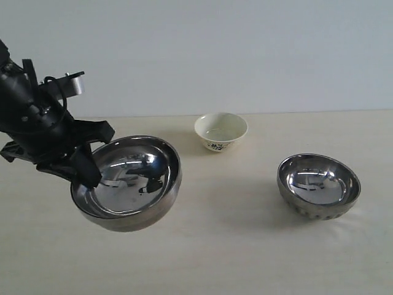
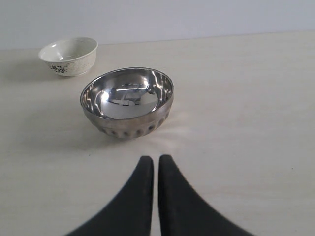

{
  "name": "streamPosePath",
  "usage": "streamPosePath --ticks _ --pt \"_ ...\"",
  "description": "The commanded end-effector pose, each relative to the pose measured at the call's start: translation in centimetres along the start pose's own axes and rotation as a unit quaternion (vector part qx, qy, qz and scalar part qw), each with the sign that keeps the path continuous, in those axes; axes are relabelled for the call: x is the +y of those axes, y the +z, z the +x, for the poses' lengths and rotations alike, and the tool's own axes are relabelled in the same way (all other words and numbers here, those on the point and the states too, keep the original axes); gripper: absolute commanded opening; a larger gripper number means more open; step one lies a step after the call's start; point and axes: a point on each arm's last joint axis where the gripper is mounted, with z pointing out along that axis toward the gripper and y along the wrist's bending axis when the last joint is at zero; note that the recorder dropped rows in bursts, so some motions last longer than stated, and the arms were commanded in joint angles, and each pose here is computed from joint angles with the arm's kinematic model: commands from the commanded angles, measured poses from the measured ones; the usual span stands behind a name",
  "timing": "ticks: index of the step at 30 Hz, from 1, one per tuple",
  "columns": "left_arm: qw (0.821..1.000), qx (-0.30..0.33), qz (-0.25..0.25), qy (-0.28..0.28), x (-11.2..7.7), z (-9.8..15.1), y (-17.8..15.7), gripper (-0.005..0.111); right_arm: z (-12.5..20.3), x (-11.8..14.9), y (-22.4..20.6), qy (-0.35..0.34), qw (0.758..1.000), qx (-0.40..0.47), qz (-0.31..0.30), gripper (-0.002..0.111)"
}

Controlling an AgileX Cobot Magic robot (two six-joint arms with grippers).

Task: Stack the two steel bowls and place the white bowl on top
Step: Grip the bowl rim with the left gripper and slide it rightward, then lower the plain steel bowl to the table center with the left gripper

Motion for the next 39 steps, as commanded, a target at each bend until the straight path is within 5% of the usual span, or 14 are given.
streamPosePath --ticks 1,27,39 --pt "1.000 0.015 0.006 -0.014 -0.9 -0.5 1.4 0.004 0.1 0.0 0.0 0.000 1.000 -0.002 0.000 0.000" --pt "0.999 0.052 0.003 -0.011 -3.7 -4.1 10.2 0.004 0.1 0.0 0.0 0.000 1.000 -0.003 0.000 0.000" --pt "0.998 0.061 -0.014 -0.006 -3.1 -4.2 13.2 0.004 0.1 0.0 0.0 0.000 1.000 -0.003 0.000 0.000"
